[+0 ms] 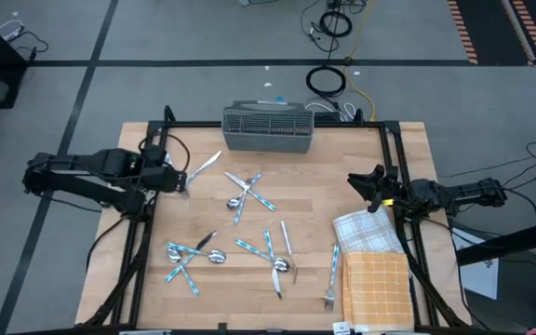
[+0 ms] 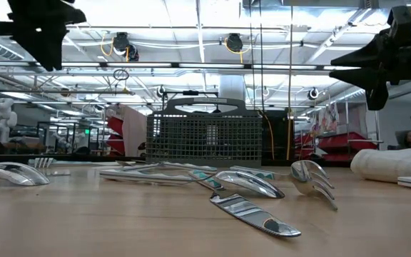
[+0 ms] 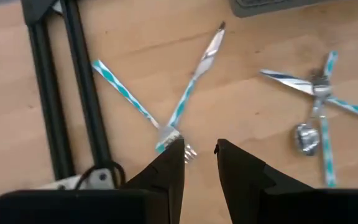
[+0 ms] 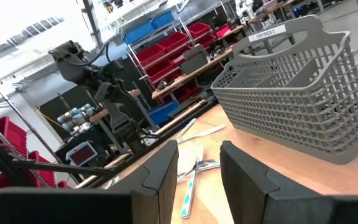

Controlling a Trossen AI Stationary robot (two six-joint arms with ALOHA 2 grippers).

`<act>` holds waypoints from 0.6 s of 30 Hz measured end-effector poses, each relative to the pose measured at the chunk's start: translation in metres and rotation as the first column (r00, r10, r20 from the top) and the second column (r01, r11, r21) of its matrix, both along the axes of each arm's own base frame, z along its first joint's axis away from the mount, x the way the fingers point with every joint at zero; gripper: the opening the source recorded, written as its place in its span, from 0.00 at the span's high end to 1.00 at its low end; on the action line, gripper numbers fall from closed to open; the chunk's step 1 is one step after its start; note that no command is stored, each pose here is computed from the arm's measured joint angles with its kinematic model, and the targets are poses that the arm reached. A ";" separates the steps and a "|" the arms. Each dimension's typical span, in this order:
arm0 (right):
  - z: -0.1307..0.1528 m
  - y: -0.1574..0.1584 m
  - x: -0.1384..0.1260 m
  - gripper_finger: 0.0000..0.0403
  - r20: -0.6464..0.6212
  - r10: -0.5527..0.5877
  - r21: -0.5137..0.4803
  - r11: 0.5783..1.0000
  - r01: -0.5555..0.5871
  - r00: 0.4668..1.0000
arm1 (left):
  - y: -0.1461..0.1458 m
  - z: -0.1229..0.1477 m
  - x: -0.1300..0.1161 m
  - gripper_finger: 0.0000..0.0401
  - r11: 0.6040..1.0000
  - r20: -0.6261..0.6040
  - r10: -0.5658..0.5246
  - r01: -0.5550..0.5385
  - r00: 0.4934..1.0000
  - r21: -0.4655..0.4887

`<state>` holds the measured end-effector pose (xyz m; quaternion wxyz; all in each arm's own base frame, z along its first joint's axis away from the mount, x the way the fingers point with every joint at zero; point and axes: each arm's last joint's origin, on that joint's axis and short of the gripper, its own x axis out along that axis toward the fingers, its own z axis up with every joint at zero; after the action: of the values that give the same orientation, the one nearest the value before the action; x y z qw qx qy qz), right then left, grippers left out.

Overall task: Sort silverware
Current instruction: Put the bottom middle blue spoon into the gray silverware basket

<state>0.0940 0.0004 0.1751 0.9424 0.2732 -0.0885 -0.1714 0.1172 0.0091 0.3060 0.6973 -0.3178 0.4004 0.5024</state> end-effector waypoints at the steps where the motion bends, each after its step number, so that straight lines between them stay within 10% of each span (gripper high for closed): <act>1: 0.000 0.000 0.000 0.73 -0.002 0.000 -0.002 1.000 0.000 1.000 | 0.002 -0.001 0.000 0.75 1.000 -0.019 -0.019 0.019 1.000 0.012; 6: 0.000 0.000 0.000 0.73 -0.006 -0.001 -0.004 1.000 0.001 1.000 | 0.015 -0.004 0.003 0.75 0.994 0.010 0.109 -0.109 0.994 0.029; 9: 0.000 0.000 0.000 0.73 -0.006 0.000 -0.004 1.000 0.000 1.000 | 0.017 -0.004 0.013 0.75 0.992 0.010 -0.122 0.122 0.993 -0.041; 13: 0.000 0.000 0.000 0.73 -0.015 -0.002 -0.020 1.000 0.001 1.000 | 0.007 -0.001 0.036 0.75 0.830 0.147 -0.529 0.546 0.836 -0.113; 18: 0.000 0.000 0.000 0.73 -0.016 0.001 -0.024 1.000 -0.001 1.000 | -0.017 -0.006 0.055 0.75 0.612 0.234 -0.733 0.770 0.638 -0.183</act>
<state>0.0945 0.0006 0.1746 0.9464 0.2606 -0.0828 -0.1721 0.1719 -0.0081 0.3000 0.8197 -0.2442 0.5117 0.0817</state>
